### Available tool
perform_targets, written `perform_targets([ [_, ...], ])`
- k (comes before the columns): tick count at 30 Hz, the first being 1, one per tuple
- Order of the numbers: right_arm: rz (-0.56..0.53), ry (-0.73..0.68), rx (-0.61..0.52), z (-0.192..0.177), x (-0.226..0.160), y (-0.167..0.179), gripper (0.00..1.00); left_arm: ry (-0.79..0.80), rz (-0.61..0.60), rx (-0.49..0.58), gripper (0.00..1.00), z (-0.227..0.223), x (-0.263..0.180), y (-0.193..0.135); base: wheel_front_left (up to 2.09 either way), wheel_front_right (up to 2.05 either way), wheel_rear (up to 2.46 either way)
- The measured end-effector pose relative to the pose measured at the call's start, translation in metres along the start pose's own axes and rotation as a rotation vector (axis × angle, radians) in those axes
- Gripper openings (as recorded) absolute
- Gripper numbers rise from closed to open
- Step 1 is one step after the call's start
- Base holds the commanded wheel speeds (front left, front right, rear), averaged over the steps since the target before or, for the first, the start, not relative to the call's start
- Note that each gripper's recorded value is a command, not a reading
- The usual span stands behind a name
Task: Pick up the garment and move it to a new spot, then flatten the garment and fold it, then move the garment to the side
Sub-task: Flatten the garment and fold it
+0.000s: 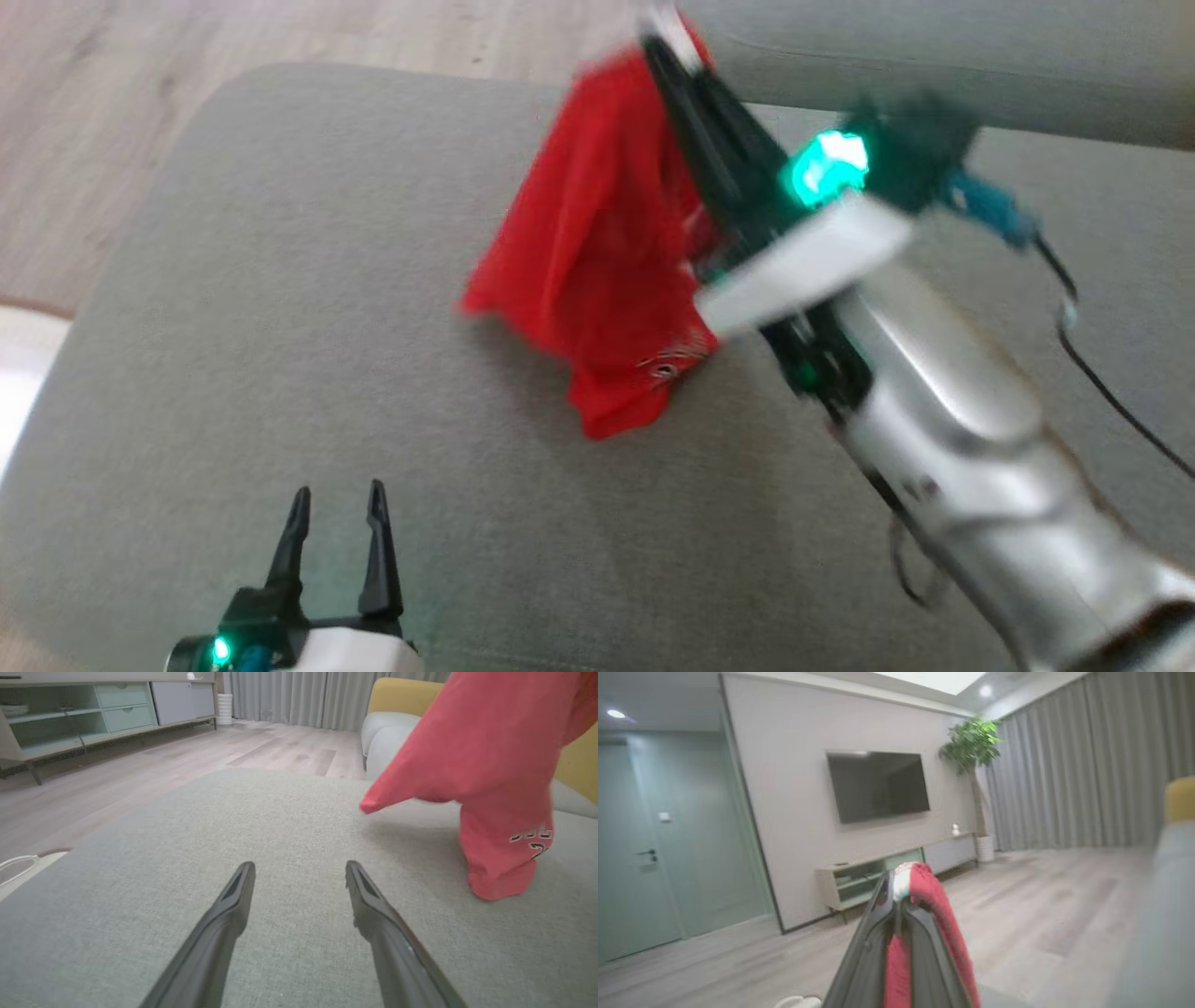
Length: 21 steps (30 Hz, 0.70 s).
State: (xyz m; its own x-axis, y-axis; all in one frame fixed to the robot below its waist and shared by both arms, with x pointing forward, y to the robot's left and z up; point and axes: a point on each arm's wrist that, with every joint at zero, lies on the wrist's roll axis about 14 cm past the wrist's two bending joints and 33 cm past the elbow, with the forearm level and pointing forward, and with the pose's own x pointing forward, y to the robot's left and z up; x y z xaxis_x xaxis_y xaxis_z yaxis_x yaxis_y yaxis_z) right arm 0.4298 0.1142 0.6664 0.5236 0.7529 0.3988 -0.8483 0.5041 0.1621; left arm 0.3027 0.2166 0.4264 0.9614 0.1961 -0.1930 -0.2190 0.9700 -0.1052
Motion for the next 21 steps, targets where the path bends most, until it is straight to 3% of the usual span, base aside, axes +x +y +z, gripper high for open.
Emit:
perform_targets([
  [3,-0.137,0.117,-0.002,-0.034,-0.052,-0.043,0.00,0.000,-0.029,0.003,1.00,0.001,0.007,-0.009,0.00,0.00,0.00],
  [6,-0.327,0.275,0.007,-0.074,-0.132,-0.093,0.00,0.000,-0.070,0.008,1.00,0.002,0.014,-0.022,0.00,0.00,0.00],
  [9,-0.463,0.425,-0.011,-0.101,-0.206,-0.121,0.00,0.001,-0.111,0.012,1.00,0.002,0.021,-0.035,0.00,0.00,0.00],
  [15,-0.570,0.547,-0.069,-0.110,-0.264,-0.146,0.00,-0.011,-0.183,0.017,1.00,0.008,0.037,-0.060,0.00,0.00,0.00],
  [16,-0.592,0.610,-0.085,-0.117,-0.280,-0.150,0.10,-0.009,-0.195,0.018,1.00,0.008,0.039,-0.064,0.00,0.00,0.00],
  [17,-0.612,0.646,-0.089,-0.121,-0.289,-0.154,0.44,-0.009,-0.198,0.018,1.00,0.008,0.040,-0.065,0.00,0.00,0.00],
  [18,-0.627,0.677,-0.103,-0.123,-0.297,-0.159,1.00,-0.010,-0.199,0.019,1.00,0.008,0.041,-0.065,0.00,0.00,0.00],
  [21,-0.683,0.686,-0.192,-0.110,-0.309,-0.181,1.00,-0.012,-0.197,0.019,1.00,0.009,0.040,-0.065,0.00,0.00,0.00],
])
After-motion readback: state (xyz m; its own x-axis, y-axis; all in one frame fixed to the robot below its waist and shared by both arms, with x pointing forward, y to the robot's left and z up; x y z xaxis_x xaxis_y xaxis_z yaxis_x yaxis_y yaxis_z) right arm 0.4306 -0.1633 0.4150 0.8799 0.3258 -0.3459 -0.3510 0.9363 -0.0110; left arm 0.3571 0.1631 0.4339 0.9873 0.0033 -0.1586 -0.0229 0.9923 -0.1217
